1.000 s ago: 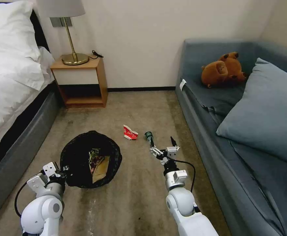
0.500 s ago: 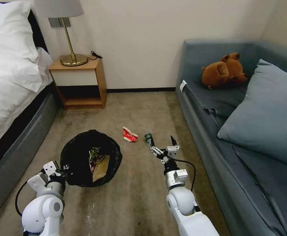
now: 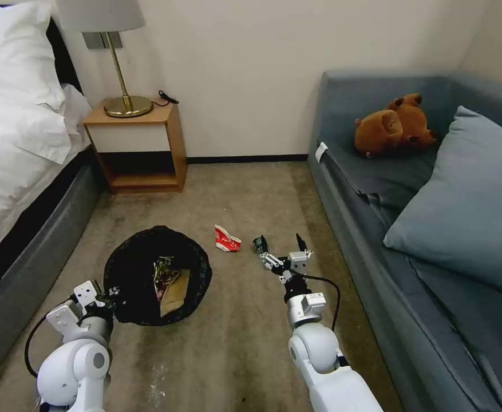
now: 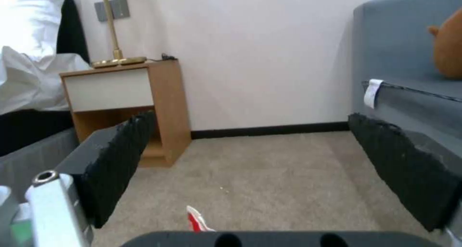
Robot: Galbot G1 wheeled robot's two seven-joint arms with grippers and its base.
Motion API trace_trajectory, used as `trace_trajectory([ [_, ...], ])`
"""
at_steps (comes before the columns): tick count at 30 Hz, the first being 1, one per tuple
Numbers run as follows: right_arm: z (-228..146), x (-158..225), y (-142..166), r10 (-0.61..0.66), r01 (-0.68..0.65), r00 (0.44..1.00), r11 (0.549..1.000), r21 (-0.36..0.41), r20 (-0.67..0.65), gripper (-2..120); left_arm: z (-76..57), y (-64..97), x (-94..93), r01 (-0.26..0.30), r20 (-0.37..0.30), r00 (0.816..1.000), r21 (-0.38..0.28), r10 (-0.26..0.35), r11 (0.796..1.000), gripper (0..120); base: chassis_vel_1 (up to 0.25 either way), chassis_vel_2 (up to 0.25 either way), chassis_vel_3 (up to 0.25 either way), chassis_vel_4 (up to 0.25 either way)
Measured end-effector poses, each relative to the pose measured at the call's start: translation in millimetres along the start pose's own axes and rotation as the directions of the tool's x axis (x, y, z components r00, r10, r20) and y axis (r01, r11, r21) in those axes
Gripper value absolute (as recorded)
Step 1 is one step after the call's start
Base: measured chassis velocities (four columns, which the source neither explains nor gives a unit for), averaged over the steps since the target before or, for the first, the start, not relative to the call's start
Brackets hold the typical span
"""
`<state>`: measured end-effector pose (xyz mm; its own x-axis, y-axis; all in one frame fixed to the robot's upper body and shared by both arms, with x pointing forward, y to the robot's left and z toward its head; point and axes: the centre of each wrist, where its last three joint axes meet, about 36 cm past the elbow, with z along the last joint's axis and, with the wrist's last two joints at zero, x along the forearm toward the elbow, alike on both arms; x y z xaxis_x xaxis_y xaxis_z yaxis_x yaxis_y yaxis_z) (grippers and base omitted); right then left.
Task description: Pick up the trash bin, then pick up the garbage on the floor and place it into the trash bin.
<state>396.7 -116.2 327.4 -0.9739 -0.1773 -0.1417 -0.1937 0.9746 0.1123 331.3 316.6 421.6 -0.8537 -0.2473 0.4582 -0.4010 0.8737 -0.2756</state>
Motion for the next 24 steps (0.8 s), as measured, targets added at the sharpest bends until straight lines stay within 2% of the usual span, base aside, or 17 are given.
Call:
trace_trajectory([
  [10, 1.3, -0.3, -0.2, 0.002, -0.002, 1.0, 1.0, 0.0, -0.004, 99, 0.4, -0.4, -0.7, 0.001, 0.003, 1.0, -0.002, -0.001, 1.0, 1, -0.057, 0.045, 0.047, -0.057],
  [24, 1.7, -4.1, -2.2, 0.005, -0.005, 1.0, 1.0, -0.001, -0.003, 99, -0.5, -0.8, -2.6, 0.002, 0.006, 1.0, -0.004, -0.002, 1.0, 1, -0.015, 0.022, 0.02, -0.02],
])
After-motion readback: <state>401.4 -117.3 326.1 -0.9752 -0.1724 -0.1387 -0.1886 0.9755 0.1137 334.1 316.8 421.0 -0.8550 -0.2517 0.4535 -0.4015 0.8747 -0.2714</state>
